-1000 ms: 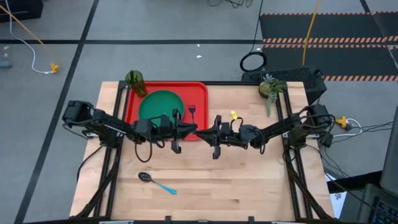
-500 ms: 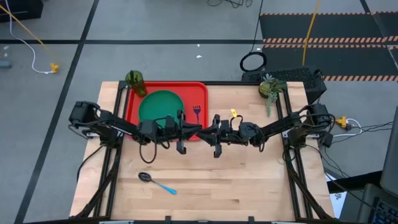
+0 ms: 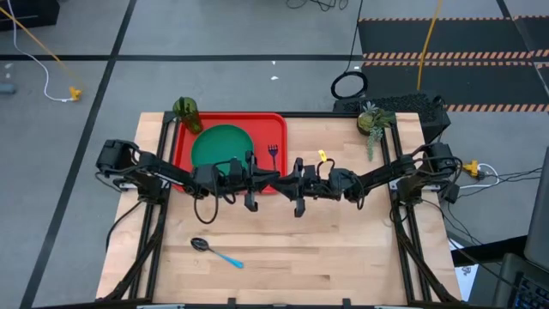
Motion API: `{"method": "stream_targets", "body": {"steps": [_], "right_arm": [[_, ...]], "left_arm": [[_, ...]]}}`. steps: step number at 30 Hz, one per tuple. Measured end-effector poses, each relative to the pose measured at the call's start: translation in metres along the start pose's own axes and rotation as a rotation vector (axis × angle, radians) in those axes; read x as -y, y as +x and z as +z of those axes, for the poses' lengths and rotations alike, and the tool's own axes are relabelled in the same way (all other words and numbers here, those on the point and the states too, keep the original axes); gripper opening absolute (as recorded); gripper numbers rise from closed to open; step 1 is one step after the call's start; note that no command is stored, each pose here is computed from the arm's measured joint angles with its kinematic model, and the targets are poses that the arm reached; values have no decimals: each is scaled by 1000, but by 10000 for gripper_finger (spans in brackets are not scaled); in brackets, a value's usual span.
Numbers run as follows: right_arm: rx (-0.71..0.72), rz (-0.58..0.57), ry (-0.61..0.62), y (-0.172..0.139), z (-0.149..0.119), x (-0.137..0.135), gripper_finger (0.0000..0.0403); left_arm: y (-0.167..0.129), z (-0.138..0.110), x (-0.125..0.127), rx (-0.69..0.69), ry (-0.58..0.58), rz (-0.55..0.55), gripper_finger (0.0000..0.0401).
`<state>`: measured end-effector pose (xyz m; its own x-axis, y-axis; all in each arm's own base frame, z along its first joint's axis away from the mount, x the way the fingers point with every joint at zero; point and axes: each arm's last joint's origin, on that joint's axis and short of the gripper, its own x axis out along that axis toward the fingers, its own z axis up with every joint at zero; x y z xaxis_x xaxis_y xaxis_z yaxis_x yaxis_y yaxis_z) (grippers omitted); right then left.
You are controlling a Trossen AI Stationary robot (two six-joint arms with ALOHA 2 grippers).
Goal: Pick and place plate/cup/fork/spoon on tray
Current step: Put the blue fork on the orange tray to the right side of the green plate
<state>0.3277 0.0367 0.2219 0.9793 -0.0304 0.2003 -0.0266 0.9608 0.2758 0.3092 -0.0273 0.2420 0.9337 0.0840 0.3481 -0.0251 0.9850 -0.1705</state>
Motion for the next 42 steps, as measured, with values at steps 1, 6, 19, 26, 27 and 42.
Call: {"method": "stream_targets", "body": {"steps": [1, 6, 19, 26, 27, 42], "right_arm": [[-2, 0, 0, 0, 0, 0, 52], [-9, 2, -4, 0, -1, 0, 92], [-53, -12, -12, 0, -5, 1, 115], [-68, -21, -16, 0, -6, 3, 116], [-68, -21, -16, 0, -6, 3, 116], [-133, -38, -37, -7, 9, 1, 76]], "left_arm": [[0, 0, 0, -1, 1, 1, 5], [0, 0, 0, -5, 1, -9, 9], [1, -4, -7, -58, -33, -32, 6], [1, -5, -7, -61, -35, -32, 8], [1, -5, -7, -61, -32, -35, 6], [1, -4, -8, -58, -31, -43, 14]]}}
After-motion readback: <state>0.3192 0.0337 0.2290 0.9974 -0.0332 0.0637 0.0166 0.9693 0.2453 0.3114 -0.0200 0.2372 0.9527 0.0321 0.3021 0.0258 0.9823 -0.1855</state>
